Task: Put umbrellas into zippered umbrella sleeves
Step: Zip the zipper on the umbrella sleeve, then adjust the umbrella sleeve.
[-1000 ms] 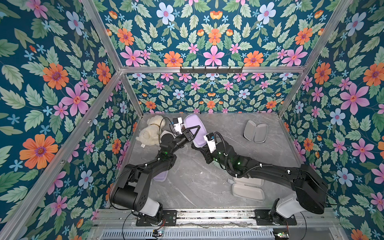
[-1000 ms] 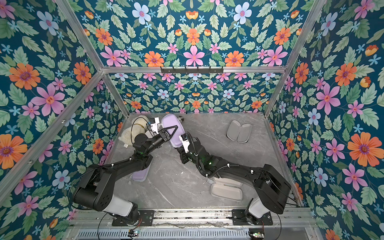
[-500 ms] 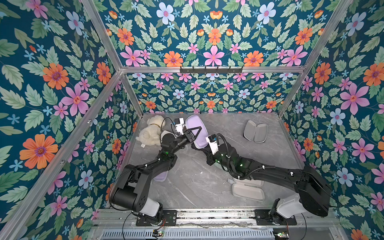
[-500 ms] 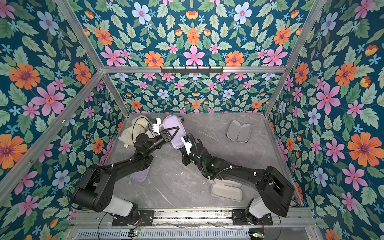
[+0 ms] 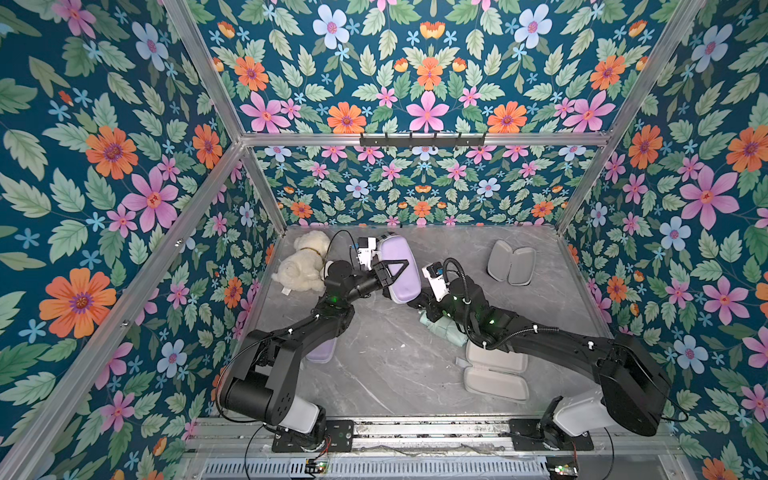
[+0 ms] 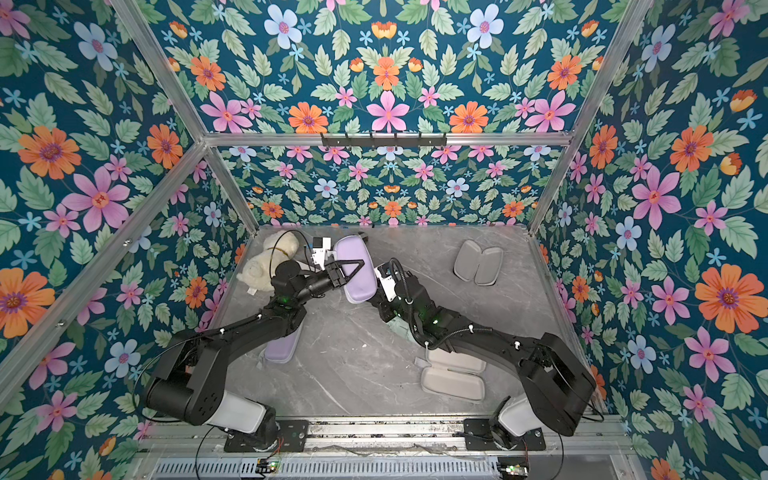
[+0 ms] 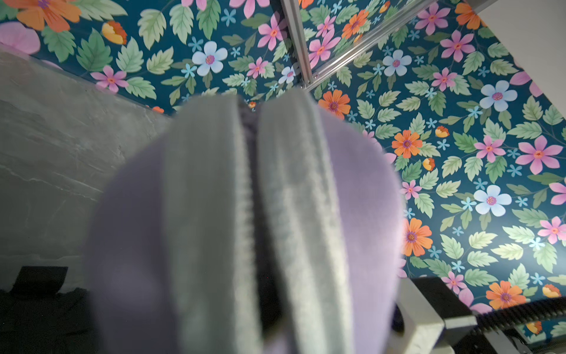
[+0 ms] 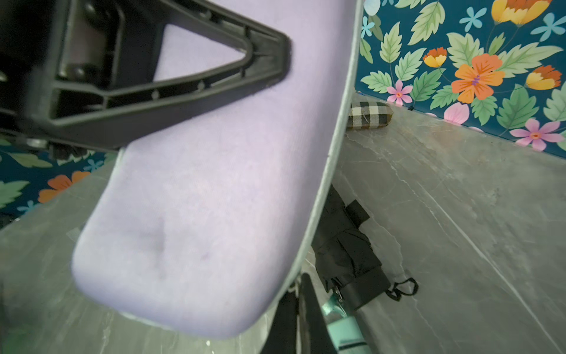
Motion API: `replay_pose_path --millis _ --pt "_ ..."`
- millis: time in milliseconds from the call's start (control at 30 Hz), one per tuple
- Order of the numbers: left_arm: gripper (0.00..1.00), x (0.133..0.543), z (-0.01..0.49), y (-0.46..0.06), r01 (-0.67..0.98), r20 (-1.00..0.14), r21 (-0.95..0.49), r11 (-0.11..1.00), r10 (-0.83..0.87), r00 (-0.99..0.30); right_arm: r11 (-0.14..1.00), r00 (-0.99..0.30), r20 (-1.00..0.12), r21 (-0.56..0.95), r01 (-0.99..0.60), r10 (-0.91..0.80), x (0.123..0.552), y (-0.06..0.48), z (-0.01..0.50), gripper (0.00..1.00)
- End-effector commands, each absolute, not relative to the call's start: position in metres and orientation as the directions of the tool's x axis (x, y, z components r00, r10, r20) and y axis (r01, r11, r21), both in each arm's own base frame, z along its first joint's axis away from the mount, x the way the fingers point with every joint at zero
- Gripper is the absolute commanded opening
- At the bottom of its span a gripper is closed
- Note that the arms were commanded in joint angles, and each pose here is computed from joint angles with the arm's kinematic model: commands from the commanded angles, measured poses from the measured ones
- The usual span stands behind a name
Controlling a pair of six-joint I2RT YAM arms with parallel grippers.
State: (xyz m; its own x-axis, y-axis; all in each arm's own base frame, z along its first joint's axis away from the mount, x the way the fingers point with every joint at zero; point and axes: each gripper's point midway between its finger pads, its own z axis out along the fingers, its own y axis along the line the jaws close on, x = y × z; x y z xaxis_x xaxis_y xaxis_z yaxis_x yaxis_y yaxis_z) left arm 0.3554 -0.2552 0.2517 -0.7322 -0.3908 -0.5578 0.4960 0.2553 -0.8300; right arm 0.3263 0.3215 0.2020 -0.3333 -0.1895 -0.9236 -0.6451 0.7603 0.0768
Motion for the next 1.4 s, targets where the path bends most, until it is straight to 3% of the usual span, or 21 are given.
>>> replay_pose_path --millis 0,167,333,367,433,500,600,733,1000,1167,1267,1367 --pt "0.13 0.332 0.22 -0.265 0.481 -0.533 -0.84 0.25 -0.218 -0.818 0.807 -0.198 -0.963 -0.033 -0.589 -0.184 0.349 0.309 0.235 0.0" --pt "0.15 0.31 0.202 -0.27 0.467 -0.497 -0.852 0.236 -0.087 -0.863 0.778 -0.108 -0.973 -0.096 -0.621 -0.206 0.361 0.31 0.257 0.0" --pt "0.18 0.303 0.203 -0.271 0.492 -0.512 -0.842 0.22 -0.039 -0.858 0.744 -0.145 -0.96 -0.085 -0.663 -0.239 0.367 0.304 0.253 0.0" --pt "0.18 0.303 0.204 -0.271 0.501 -0.52 -0.837 0.222 -0.033 -0.854 0.738 -0.162 -0.954 -0.081 -0.67 -0.252 0.364 0.303 0.249 0.05" --pt "0.19 0.306 0.206 -0.27 0.529 -0.551 -0.814 0.238 -0.032 -0.834 0.729 -0.25 -0.927 -0.036 -0.684 -0.28 0.356 0.296 0.236 0.34" --pt "0.21 0.307 0.211 -0.269 0.561 -0.584 -0.793 0.236 -0.031 -0.811 0.75 -0.359 -0.892 0.033 -0.661 -0.276 0.35 0.28 0.225 0.49" --pt "0.26 0.306 0.22 -0.273 0.598 -0.615 -0.774 0.207 -0.026 -0.788 0.679 -0.533 -0.836 0.317 -0.663 -0.131 0.332 0.274 0.234 0.62" --pt "0.34 0.297 0.225 -0.281 0.626 -0.632 -0.765 0.153 0.014 -0.775 0.466 -0.673 -0.737 0.577 -0.671 -0.058 0.314 0.294 0.259 0.74" --pt "0.36 0.263 0.244 -0.3 0.69 -0.686 -0.723 0.035 0.09 -0.722 0.207 -0.781 -0.622 0.758 -0.618 -0.056 0.324 0.317 0.277 0.77" --pt "0.37 0.261 0.255 -0.301 0.708 -0.706 -0.706 0.008 0.077 -0.704 0.06 -0.779 -0.618 0.778 -0.626 -0.109 0.311 0.328 0.282 0.65" --pt "0.48 0.265 0.26 -0.302 0.699 -0.699 -0.715 -0.004 0.052 -0.714 -0.006 -0.754 -0.648 0.759 -0.651 -0.107 0.301 0.333 0.291 0.57" --pt "0.61 0.27 0.267 -0.298 0.683 -0.683 -0.73 -0.007 -0.001 -0.73 -0.007 -0.762 -0.645 0.763 -0.646 -0.047 0.31 0.333 0.296 0.4"
